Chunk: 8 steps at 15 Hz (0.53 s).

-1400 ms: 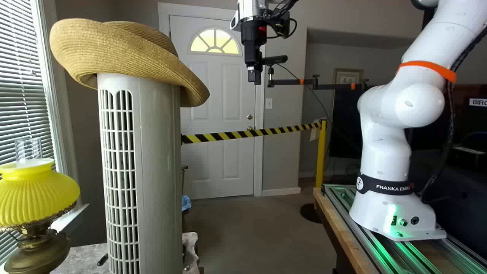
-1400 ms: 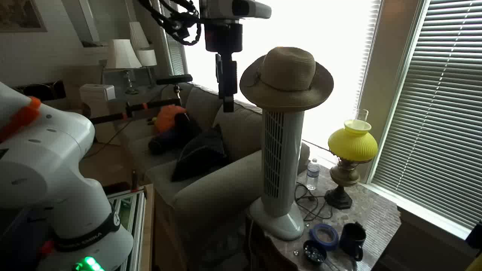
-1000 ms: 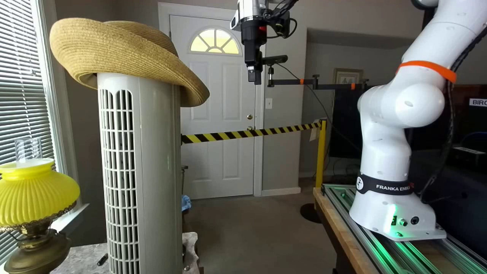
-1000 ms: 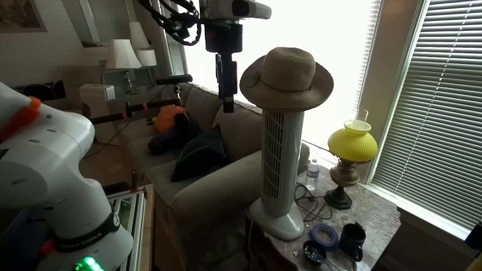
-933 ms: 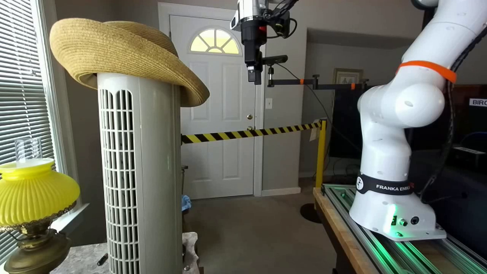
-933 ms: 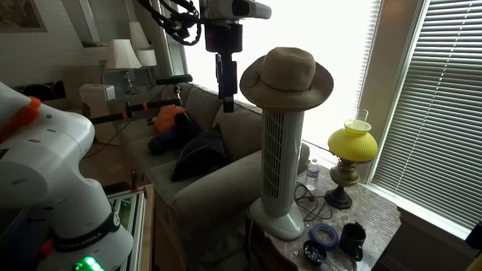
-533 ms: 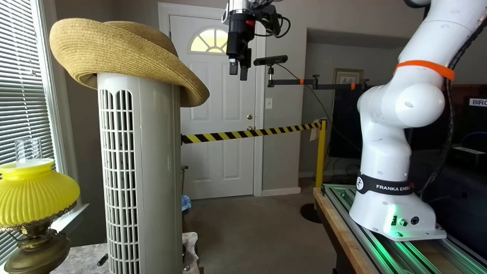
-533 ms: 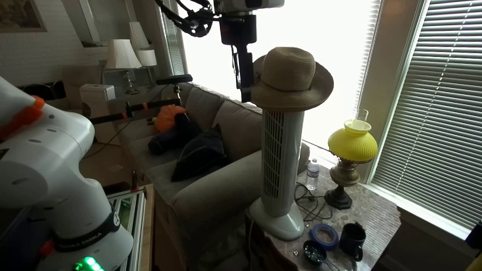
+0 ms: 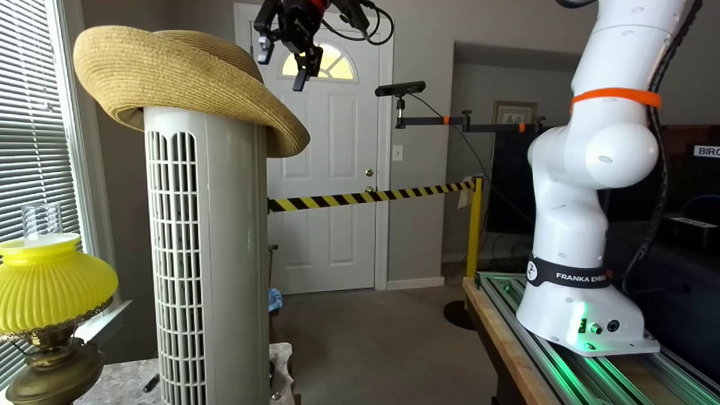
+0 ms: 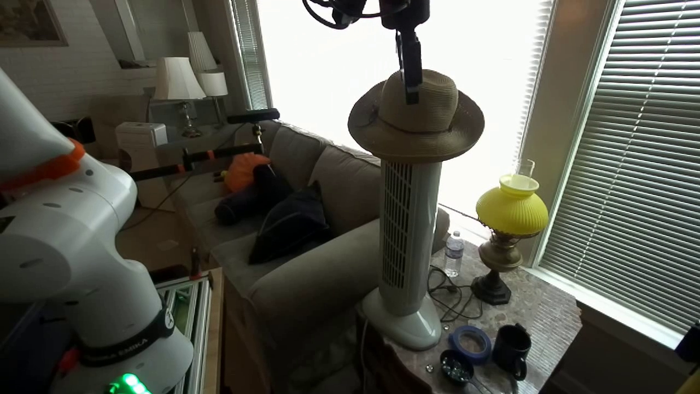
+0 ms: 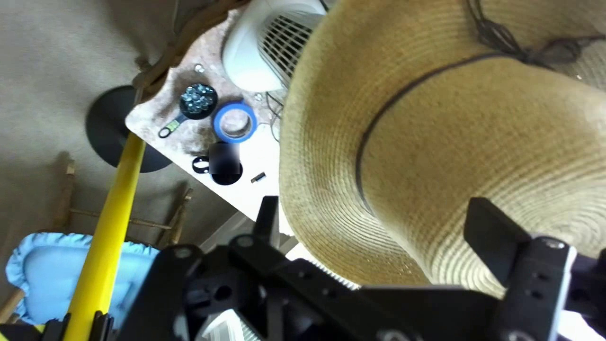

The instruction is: Remove the hat from the fan

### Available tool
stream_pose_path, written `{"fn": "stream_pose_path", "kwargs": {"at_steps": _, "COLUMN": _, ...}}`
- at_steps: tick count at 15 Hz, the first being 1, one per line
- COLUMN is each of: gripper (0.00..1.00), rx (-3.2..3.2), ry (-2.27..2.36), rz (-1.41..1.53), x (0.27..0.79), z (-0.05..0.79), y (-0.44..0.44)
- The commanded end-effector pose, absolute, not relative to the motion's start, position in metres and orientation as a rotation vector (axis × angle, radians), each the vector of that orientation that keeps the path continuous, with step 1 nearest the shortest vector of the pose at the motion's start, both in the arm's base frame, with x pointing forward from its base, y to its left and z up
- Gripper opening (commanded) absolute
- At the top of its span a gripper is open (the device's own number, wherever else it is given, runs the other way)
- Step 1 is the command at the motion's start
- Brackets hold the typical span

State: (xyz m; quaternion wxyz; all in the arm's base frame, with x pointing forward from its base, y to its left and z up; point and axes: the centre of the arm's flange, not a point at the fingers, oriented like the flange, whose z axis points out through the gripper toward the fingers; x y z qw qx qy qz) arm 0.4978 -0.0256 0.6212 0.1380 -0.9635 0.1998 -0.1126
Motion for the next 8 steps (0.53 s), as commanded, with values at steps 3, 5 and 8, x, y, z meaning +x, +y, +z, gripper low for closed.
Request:
{"fn": "stream_pose_path", "kwargs": {"at_steps": 3, "gripper": 1.00, "rx": -2.509, "ry": 0.696, "rz": -0.363, "x": 0.541, "z": 0.632, "y": -0.027}}
{"fn": "stream_pose_path", "kwargs": {"at_steps": 5, "gripper": 1.00, "rx": -2.448, "ry": 0.703, "rz": -0.375, "x": 0.547, "z": 0.628, "y": -0.027}}
{"fn": "stream_pose_path", "kwargs": {"at_steps": 8, "gripper": 1.00, "rx": -2.391, "ry": 0.712, "rz": -0.390, "x": 0.553, "z": 0.624, "y": -0.022}}
